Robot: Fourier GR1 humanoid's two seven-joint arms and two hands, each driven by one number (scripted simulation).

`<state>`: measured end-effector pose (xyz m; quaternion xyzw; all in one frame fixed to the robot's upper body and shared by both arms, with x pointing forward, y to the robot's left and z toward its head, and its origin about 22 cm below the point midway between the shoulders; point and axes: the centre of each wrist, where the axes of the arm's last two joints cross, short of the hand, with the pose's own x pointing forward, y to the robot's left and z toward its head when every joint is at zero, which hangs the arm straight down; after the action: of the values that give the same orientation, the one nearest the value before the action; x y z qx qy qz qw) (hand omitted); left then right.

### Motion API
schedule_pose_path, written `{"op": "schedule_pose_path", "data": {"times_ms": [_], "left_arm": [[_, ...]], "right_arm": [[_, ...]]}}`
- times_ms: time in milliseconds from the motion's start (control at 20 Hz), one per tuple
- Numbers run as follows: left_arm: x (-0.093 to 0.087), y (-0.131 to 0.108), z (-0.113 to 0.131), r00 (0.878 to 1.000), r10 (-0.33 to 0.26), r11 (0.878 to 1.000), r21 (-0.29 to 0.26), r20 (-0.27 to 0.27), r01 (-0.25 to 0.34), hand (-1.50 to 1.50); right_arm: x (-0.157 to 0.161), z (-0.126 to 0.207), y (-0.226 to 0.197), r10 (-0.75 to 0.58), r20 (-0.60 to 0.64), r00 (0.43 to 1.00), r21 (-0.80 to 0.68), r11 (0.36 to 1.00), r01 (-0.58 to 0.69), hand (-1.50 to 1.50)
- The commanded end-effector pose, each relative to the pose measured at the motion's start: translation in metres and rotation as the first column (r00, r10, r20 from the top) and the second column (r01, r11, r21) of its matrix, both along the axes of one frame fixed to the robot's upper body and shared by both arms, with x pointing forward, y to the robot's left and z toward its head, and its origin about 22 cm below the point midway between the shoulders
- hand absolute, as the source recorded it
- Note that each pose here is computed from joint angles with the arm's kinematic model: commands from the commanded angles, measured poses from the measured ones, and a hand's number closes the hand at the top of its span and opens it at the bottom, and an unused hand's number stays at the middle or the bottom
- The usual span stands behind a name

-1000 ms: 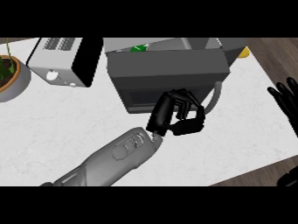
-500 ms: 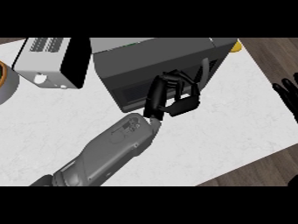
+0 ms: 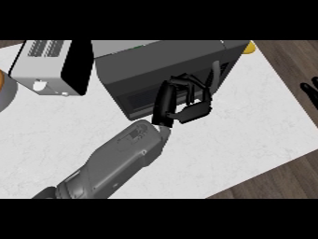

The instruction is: Pick up the milk, place it into the microwave and close the microwave

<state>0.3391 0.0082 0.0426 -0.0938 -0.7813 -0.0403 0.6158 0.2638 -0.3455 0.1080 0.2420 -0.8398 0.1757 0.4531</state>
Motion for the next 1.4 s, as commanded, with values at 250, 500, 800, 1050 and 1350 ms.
{"op": "schedule_pose_path", "data": {"times_ms": [250, 500, 800, 1050, 1350], "left_arm": [[0.02, 0.004, 0.009, 0.998, 0.038, 0.999, -0.024, 0.045, -0.037, 1.5], [0.022, 0.005, 0.007, 0.998, 0.053, 0.998, -0.036, 0.035, -0.052, 1.5], [0.023, 0.006, 0.006, 0.997, 0.06, 0.997, -0.052, 0.044, -0.058, 1.5], [0.024, 0.004, 0.008, 0.996, 0.06, 0.997, -0.058, 0.063, -0.057, 1.5], [0.021, 0.007, -0.001, 0.996, 0.064, 0.996, -0.064, 0.067, -0.06, 1.5]], "right_arm": [[0.004, 0.015, -0.001, 0.021, 0.024, 1.0, 0.026, 0.999, -0.022, -1.5], [0.002, 0.019, -0.004, 0.017, 0.008, 1.0, 0.012, 1.0, -0.017, -1.5], [0.005, 0.028, -0.007, 0.019, 0.015, 1.0, 0.018, 1.0, -0.019, -1.5], [0.004, 0.037, -0.009, 0.024, 0.01, 1.0, -0.014, 1.0, -0.024, -1.5], [0.005, 0.04, -0.013, 0.015, 0.016, 1.0, 0.017, 1.0, -0.015, -1.5]]}}
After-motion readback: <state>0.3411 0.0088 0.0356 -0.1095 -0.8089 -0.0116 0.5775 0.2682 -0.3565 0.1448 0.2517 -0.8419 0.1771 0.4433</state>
